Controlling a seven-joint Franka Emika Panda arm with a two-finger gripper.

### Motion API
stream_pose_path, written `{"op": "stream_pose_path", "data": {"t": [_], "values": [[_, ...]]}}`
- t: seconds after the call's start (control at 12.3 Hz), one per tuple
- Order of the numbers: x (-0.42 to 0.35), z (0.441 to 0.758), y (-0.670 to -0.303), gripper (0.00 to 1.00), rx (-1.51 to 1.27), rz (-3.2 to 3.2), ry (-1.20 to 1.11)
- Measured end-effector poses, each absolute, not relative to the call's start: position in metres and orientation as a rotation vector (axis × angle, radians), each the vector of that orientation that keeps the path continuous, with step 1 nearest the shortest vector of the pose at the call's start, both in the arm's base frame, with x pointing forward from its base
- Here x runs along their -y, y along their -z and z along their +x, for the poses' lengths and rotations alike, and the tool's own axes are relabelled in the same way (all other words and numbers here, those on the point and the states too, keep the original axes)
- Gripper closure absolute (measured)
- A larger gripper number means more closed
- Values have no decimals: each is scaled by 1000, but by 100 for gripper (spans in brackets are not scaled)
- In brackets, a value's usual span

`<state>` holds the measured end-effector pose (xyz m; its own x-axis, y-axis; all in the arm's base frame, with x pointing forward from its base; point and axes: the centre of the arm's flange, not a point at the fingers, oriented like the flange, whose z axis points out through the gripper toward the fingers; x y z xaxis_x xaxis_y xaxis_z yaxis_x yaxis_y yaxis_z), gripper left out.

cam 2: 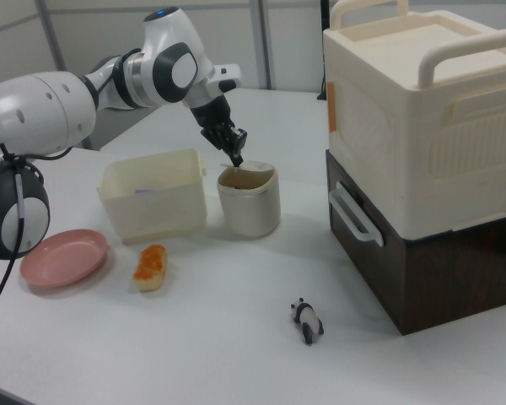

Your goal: Close the trash can

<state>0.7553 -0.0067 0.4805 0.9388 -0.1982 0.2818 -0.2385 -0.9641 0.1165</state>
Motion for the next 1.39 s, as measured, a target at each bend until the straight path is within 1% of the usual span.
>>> {"op": "stream_pose_path", "data": {"t": [0.16, 0.57, 1.39], "values": [[6, 751, -477, 99, 313, 2947, -381], [8, 746, -450, 99, 258, 2892, -306], [4, 742, -437, 99, 197, 2831, -278]]}}
